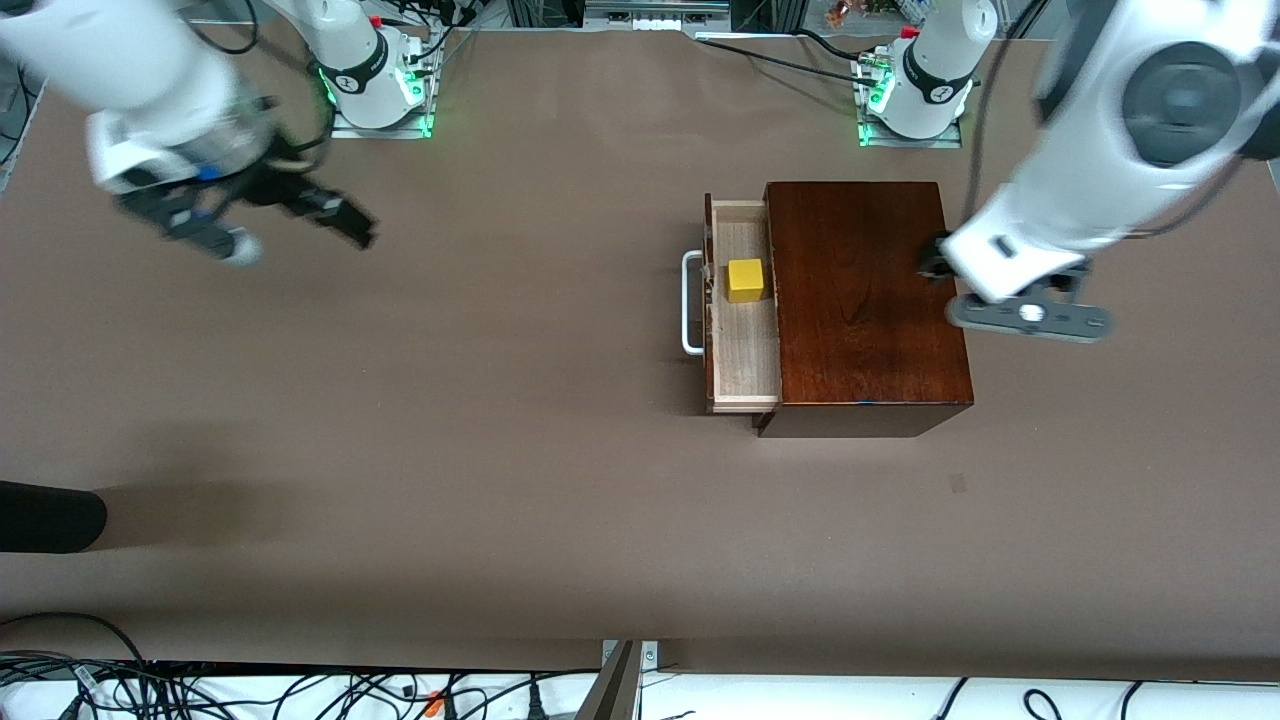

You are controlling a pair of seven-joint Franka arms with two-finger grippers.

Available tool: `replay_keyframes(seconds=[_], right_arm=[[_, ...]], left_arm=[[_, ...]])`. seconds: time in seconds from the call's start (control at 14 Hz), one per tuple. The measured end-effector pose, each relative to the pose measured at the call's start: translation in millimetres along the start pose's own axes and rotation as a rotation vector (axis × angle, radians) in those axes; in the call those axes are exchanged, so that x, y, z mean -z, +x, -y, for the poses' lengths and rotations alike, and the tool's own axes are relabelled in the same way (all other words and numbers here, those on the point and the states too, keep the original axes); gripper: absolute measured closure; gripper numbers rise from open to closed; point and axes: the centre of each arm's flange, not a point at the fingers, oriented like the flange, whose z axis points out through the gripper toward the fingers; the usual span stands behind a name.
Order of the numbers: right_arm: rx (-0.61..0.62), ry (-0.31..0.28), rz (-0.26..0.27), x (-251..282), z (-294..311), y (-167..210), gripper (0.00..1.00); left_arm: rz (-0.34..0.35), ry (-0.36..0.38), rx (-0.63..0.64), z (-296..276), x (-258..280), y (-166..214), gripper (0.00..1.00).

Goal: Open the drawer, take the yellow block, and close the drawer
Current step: 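Retract the left gripper while the right gripper reaches toward the drawer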

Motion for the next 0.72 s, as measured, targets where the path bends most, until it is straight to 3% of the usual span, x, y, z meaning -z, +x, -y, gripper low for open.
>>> replay_keyframes(seconds=[0.43,0.72], right_arm=[[-0.480,0.081,0.033,-37.3,120.5,-134.6,0.00],[-0.737,0.126,0.093,-75.9,180.0,-187.7,0.00]], left_arm=[[-0.046,-0.078,0.057,92.6,24.6,-32.9,0.00],[-0.184,-0.073,0.111,114.2,34.6,-56.9,0.00]])
